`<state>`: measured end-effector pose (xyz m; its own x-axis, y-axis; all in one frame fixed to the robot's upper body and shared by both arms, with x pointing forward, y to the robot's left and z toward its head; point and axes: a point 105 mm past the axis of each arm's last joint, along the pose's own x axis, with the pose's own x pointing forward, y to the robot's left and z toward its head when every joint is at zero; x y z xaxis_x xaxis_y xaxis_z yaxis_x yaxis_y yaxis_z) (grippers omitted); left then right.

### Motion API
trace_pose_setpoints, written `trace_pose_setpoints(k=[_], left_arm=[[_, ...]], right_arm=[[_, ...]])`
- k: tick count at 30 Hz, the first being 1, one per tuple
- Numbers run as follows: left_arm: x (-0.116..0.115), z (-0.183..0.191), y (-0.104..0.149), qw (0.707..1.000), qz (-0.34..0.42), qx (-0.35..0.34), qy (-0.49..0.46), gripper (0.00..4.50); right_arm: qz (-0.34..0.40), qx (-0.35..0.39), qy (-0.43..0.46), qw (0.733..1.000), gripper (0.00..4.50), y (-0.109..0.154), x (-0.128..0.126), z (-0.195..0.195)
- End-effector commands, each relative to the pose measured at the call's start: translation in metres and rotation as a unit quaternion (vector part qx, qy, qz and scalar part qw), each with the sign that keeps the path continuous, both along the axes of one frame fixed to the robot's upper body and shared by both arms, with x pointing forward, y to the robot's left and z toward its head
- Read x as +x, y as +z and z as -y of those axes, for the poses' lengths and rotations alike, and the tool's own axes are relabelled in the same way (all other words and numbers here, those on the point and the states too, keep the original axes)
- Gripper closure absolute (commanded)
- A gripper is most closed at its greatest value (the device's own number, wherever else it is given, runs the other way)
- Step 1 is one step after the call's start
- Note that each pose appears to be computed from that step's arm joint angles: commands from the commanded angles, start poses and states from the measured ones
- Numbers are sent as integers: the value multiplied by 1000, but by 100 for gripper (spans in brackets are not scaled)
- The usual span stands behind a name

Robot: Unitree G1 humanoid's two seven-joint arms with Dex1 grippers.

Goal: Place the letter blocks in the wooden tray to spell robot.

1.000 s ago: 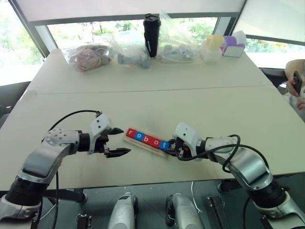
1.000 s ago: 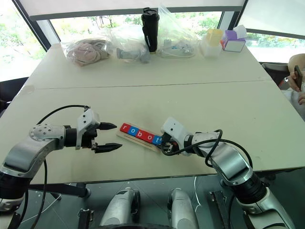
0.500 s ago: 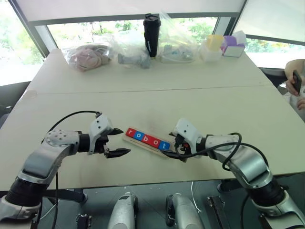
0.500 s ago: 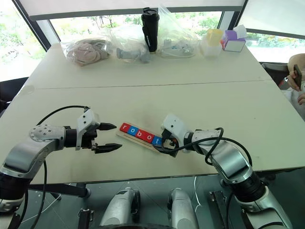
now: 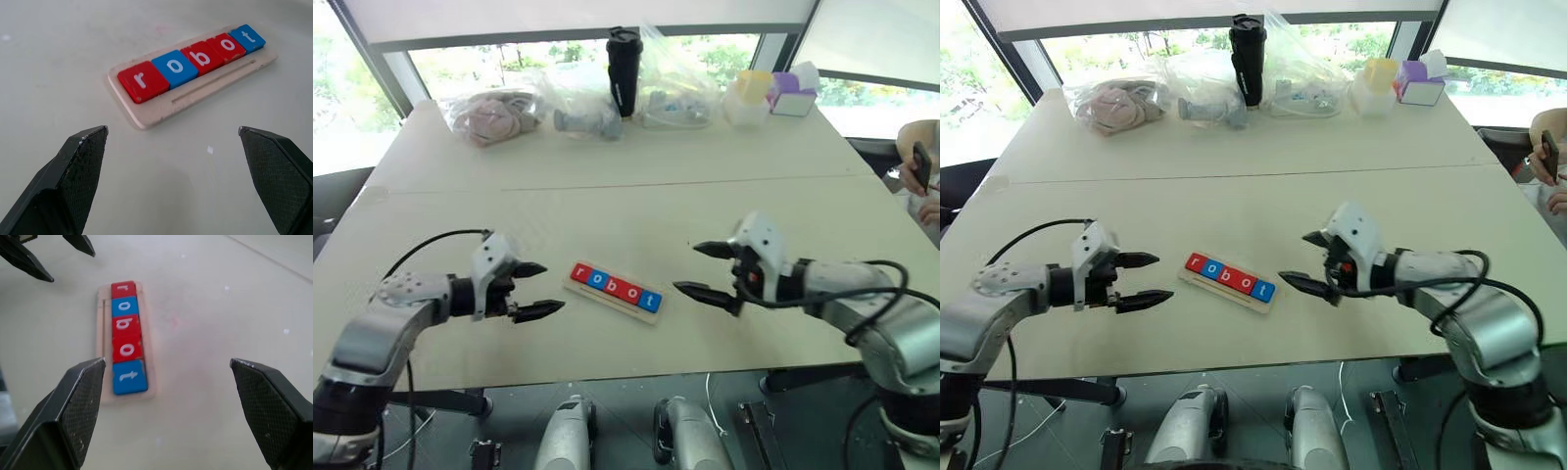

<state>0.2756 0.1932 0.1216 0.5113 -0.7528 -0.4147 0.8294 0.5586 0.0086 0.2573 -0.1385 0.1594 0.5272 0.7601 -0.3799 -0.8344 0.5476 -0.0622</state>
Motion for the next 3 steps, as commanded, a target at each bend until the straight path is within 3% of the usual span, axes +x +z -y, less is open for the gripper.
trace_pose_setpoints(k=[1,3], left_arm=[[-2,-17,9,998,16,-17,51,0],[-6,-19,5,997,8,-28,69,0]], right_arm=[[-25,9,-15,1000,30,-7,-14,12],[-43,8,-30,999,30,-18,-17,17]])
